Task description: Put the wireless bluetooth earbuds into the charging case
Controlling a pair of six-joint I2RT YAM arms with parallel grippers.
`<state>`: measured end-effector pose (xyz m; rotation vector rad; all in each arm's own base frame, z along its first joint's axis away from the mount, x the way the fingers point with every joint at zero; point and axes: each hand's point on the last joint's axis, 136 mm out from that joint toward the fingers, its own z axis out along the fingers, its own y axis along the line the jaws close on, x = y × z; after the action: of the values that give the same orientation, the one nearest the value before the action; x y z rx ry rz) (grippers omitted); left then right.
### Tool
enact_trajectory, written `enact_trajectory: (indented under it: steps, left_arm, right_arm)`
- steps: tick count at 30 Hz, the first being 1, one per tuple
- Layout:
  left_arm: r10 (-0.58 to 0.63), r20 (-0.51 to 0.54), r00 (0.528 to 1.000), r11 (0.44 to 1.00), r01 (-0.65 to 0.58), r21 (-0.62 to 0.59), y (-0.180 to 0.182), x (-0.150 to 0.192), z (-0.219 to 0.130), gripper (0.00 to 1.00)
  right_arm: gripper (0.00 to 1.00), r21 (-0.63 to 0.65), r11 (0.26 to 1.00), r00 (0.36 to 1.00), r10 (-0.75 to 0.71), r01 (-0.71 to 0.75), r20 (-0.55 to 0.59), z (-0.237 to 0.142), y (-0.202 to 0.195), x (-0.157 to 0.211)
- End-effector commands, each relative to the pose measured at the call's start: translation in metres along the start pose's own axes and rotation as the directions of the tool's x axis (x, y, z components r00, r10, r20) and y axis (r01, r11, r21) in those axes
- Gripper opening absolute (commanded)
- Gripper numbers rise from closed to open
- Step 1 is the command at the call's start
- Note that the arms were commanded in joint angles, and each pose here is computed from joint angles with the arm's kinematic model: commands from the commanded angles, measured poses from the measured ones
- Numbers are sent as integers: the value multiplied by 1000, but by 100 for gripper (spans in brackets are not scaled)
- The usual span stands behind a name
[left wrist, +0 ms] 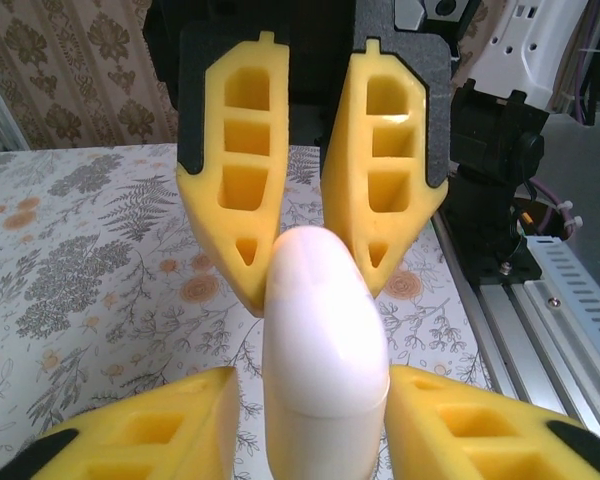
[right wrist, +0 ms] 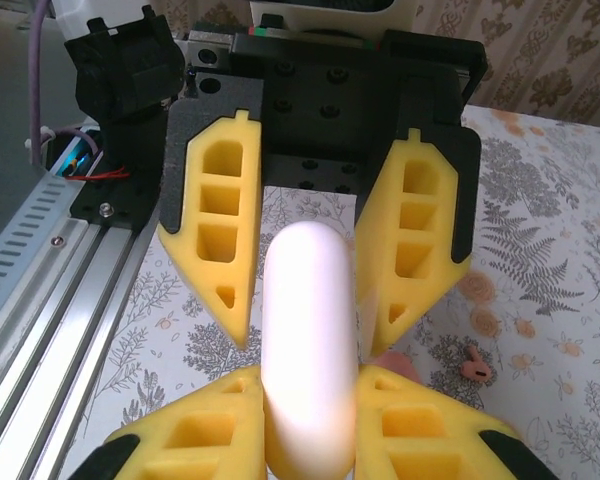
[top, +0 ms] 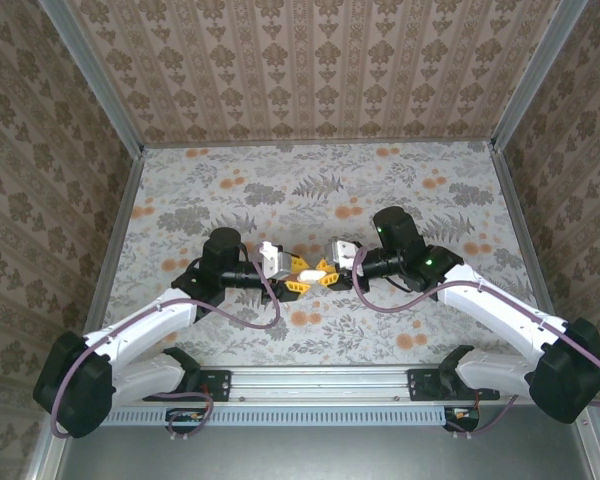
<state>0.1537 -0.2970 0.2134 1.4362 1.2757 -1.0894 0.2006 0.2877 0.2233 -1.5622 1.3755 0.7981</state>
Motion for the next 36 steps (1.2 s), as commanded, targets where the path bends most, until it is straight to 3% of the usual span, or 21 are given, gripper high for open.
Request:
enact_trajectory:
  steps: [1,8,12,17,25,36]
  left_arm:
    - [25,25,999,1000,-25,14,-1,-14,-1,35]
    - [23,23,999,1000,-23,15,-1,-15,-1,23]
    - [23,21,1000,1000,-24,14,-1,-14,-1,21]
    - [24,18,1000,1000,-24,18,-1,-13,0,20]
    - [27,7,1000,1000,-27,14,-2,-10,-1,19]
    - [22,4,1000,1000,-22,15,-2,-9,-1,19]
  right_arm:
    - [18,4,999,999,-33,33,1,0,-3,-7]
    - [19,9,999,999,-35,35,-6,0,-3,-6]
    - [34,18,1000,1000,-10,10,6,0,-5,-8]
    - [40,67,998,1000,10,-10,10,-3,-14,-7]
    - [41,171,985,999,27,-34,48,-22,-41,-17]
    - [43,173,984,997,19,-32,81,-28,-46,-26]
